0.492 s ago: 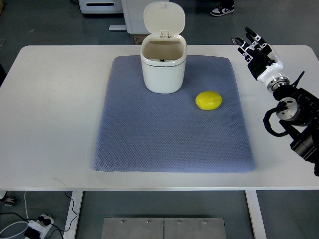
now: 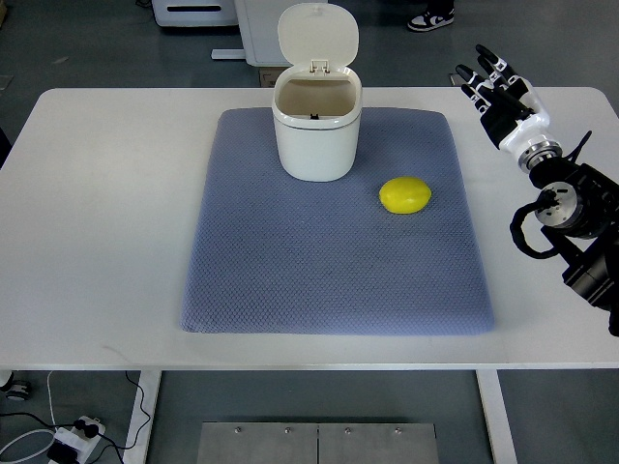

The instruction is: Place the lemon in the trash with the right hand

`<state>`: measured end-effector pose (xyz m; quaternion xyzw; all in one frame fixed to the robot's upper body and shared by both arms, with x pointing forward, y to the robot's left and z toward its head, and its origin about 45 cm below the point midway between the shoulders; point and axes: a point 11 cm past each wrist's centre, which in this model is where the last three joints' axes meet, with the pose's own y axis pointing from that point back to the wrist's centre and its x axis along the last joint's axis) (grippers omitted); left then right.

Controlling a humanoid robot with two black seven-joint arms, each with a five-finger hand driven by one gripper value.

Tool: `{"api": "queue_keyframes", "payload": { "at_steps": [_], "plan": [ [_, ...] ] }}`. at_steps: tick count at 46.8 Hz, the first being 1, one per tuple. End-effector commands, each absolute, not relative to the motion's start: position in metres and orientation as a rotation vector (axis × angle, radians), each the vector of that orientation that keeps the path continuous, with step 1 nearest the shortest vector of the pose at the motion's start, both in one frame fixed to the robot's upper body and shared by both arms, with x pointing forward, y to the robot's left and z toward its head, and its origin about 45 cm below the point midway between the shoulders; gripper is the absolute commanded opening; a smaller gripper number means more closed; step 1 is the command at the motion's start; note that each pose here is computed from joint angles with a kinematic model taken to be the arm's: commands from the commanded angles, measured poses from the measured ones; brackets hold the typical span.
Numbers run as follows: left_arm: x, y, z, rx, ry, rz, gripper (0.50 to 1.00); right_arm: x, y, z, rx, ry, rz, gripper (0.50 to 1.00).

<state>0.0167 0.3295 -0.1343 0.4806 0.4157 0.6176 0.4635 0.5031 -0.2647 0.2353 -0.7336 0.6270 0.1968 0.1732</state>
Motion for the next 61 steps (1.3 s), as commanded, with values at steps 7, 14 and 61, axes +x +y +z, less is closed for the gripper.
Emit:
{"api": "queue_keyframes", "payload": {
  "at_steps": [7, 14, 61],
  "plan": [
    [0.017, 0.329, -0.134, 1.182, 1.019, 1.516, 1.0, 0.506, -0.275, 0.245, -2.073, 1.79, 0.528, 1.0],
    [0.017, 0.33, -0.134, 1.182, 1.021, 1.516, 1.0, 0.507, -0.275, 0.246, -2.077, 1.785, 0.535, 1.0],
    [0.017, 0.329, -0.134, 1.181, 1.02, 1.517, 1.0, 0.485, -0.328, 0.243, -2.278, 1.905, 0.207, 1.0]
  ]
}}
